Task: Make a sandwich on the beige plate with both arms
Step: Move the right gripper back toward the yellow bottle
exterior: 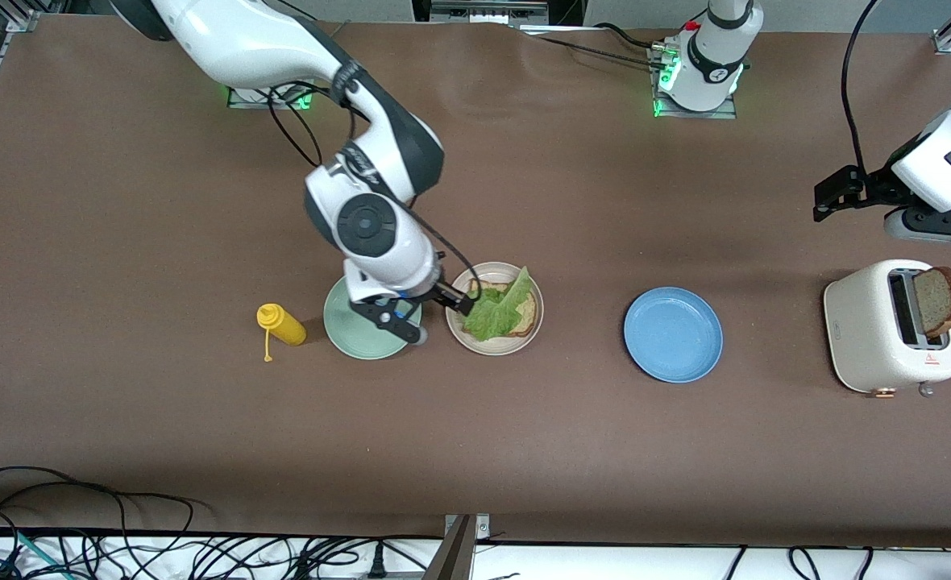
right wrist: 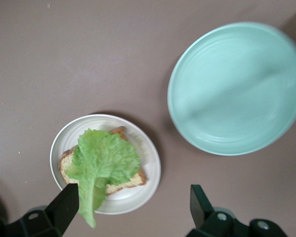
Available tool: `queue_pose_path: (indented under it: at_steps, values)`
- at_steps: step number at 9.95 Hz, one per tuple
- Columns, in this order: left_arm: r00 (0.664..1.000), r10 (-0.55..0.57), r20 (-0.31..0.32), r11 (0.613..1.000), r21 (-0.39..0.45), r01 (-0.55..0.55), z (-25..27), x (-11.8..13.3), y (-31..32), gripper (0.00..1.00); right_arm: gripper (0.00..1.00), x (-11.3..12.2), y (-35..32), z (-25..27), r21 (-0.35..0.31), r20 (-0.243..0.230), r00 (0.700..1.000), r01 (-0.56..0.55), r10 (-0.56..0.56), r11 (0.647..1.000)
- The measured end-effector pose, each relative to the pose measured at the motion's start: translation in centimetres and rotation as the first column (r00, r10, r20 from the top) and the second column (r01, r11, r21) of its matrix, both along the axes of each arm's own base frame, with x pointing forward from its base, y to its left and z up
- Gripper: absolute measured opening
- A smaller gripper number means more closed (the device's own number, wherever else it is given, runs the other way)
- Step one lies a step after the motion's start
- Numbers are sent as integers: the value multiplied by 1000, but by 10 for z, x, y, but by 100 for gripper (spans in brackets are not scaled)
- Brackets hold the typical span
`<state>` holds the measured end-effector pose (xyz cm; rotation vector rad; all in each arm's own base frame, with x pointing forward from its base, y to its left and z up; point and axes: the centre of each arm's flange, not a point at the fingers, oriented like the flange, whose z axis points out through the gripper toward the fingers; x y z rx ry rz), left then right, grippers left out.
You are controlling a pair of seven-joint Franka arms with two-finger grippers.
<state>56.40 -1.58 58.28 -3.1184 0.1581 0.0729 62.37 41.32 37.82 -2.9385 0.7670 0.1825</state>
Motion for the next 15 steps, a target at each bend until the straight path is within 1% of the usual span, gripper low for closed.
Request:
queue_pose_path:
  at_steps: [2,4,5,6,7,8,10,12,14,15]
  values:
    - [1000,3,-3,1000,0,-3,0,0,2,100,100,9,-40,20,-9,-41,999,-36,35,999]
    - [1000,5,-3,1000,0,-5,0,0,3,100,100,14,-84,39,11,-98,989,-113,114,993]
    - [1000,5,-4,1000,0,-5,0,-1,3,100,100,15,-103,50,24,-112,982,-150,152,988]
    - [1000,7,-7,1000,0,-7,0,-1,4,100,100,14,-121,58,35,-115,975,-187,190,982]
    - [1000,13,-13,1000,1,-13,0,-2,7,100,100,13,-138,62,45,-113,962,-245,249,968]
    - [1000,18,-16,1000,1,-18,0,-2,10,100,100,11,-159,62,56,-111,941,-316,321,947]
    - [1000,20,-16,1000,1,-20,1,-3,11,100,100,7,-209,60,73,-99,884,-451,456,890]
    - [1000,19,-11,1000,1,-19,3,-4,10,100,100,-1,-263,60,71,-40,814,-576,579,814]
    - [1000,19,-11,1000,1,-19,4,-4,9,100,100,-16,-304,46,54,9,739,-673,674,737]
    - [1000,19,-10,1000,1,-19,4,-4,10,100,100,-19,-318,39,42,40,682,-731,730,681]
